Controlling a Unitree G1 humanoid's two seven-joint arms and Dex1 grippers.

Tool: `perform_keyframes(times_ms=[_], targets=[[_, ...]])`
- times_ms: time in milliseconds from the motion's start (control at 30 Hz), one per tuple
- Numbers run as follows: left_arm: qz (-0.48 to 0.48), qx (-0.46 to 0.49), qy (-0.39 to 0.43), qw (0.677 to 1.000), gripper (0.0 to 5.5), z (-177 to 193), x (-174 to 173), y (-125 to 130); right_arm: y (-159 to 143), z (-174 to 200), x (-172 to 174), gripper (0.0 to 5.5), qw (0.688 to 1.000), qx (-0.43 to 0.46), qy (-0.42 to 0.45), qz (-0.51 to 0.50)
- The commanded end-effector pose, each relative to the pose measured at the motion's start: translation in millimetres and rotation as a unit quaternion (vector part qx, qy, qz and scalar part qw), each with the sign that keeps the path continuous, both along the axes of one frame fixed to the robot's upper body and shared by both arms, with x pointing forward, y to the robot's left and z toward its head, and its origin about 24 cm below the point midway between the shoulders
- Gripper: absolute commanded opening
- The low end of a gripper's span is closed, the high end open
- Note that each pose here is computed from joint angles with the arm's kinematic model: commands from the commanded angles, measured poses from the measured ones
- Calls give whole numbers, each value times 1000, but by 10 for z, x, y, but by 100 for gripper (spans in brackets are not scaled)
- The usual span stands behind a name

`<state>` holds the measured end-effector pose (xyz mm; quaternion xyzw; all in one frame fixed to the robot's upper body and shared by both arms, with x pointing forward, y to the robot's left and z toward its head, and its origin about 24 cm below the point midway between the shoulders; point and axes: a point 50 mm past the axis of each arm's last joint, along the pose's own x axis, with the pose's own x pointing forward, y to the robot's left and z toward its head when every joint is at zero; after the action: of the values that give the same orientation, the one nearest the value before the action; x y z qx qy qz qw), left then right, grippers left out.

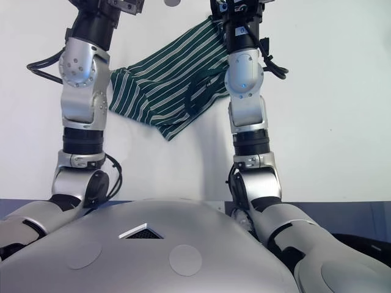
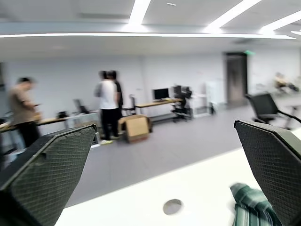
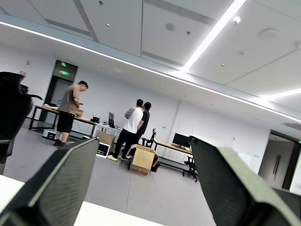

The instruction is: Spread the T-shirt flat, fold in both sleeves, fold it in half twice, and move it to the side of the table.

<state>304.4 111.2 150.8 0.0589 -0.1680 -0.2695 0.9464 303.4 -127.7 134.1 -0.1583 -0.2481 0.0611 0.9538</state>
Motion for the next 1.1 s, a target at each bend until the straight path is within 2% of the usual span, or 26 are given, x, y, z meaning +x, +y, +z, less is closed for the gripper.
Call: perform_keyframes(times_ms=[33, 133, 233, 367, 533, 900, 1100], targets=[[-154, 125, 68, 978, 537, -203, -373, -29, -365, -140, -177, 358, 996, -70, 47, 10], [-211, 176, 136, 952, 537, -436, -744, -118, -745, -228, -286, 358, 989, -112, 89, -25], [-164, 183, 186, 951, 537, -645, -806, -258, -963, -270, -328, 358, 985, -111, 108, -79], [-191, 240, 212, 928, 537, -886, -977, -355, -943, -286, -358, 358, 985, -108, 109, -84], [-201, 291, 210, 911, 537, -1020, -1054, -315, -898, -330, -396, 358, 985, -103, 115, -81], [-133, 336, 157, 919, 537, -1076, -879, -187, -827, -327, -380, 358, 987, -85, 113, -81], [-176, 327, 137, 918, 435, -1066, -962, -255, -828, -327, -377, 358, 987, -85, 113, -82]])
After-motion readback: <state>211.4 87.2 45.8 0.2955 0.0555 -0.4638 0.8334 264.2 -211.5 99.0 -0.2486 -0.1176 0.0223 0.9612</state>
